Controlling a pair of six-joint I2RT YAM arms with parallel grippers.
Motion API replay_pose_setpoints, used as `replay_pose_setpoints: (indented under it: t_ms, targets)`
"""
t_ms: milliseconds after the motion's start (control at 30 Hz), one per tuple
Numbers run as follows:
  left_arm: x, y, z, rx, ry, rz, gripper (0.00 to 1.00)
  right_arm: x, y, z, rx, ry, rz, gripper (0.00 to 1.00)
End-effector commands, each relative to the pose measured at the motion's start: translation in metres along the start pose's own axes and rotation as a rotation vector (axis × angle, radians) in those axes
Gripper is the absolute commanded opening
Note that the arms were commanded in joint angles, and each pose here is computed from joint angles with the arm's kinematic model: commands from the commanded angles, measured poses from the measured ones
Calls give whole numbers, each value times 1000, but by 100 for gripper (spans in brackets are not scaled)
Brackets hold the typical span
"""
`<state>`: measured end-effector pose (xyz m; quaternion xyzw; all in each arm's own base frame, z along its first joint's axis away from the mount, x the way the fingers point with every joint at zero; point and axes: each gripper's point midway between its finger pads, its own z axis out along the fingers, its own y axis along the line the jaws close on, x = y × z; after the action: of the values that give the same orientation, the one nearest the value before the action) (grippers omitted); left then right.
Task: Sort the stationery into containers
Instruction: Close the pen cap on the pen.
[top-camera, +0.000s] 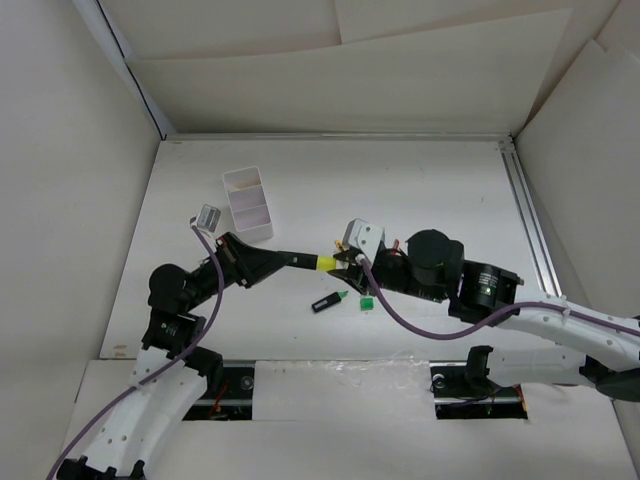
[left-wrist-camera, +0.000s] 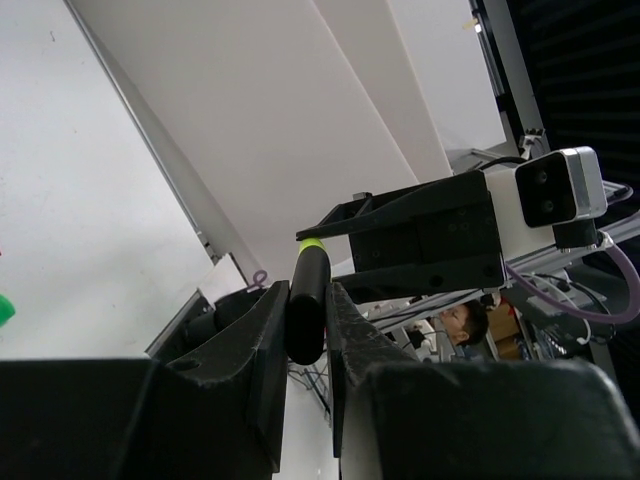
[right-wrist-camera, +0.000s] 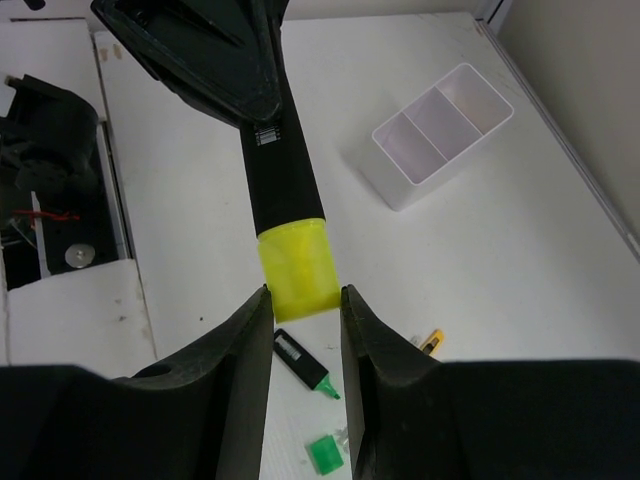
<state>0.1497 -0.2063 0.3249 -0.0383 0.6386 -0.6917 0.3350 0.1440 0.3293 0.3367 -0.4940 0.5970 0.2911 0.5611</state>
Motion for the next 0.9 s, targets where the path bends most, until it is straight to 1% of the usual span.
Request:
replay_pose_setpoints:
  t_ms: [0, 100, 167, 200, 233, 300, 367, 533, 600, 700, 733, 767, 800, 867]
  targets:
    - [45, 12, -9, -5, 248, -83, 0, -114, 4, -1, -23, -404, -24, 25]
    - [46, 14, -9, -10, 250, -81, 0, -119, 6, 15, -37, -398, -26, 25]
    - [43, 14, -8, -31, 237, -74, 0, -126, 7, 20, -45, -417, -38, 25]
    - [43, 14, -8, -30, 237, -65, 0, -121, 11, 28, -59, -401, -40, 25]
    - [43, 14, -8, -30, 237, -65, 0, -128, 9, 25, -54, -423, -40, 25]
    - [44, 19, -8, -37, 239, -72, 0, -128, 9, 28, -53, -427, -40, 25]
    - [46, 18, -9, -17, 245, -83, 0, -140, 11, 24, -68, -467, -36, 25]
    - [47, 18, -10, -7, 252, -85, 0, -140, 10, 35, -62, -453, -34, 26]
    - [48, 18, -10, -7, 252, -85, 0, -133, 14, 45, -76, -432, -36, 26]
    - [48, 16, -10, -1, 251, -79, 0, -141, 12, 42, -72, -458, -27, 26]
    - [48, 16, -10, -1, 251, -79, 0, -141, 12, 42, -72, -458, -27, 31]
    - [48, 16, -10, -1, 251, -79, 0, -141, 12, 42, -72, -458, -27, 31]
    - [48, 16, -10, -1, 251, -79, 0, -141, 12, 42, -72, -458, -27, 38]
    - [46, 17, -10, -3, 242, -79, 0, -134, 12, 42, -64, -444, -25, 42]
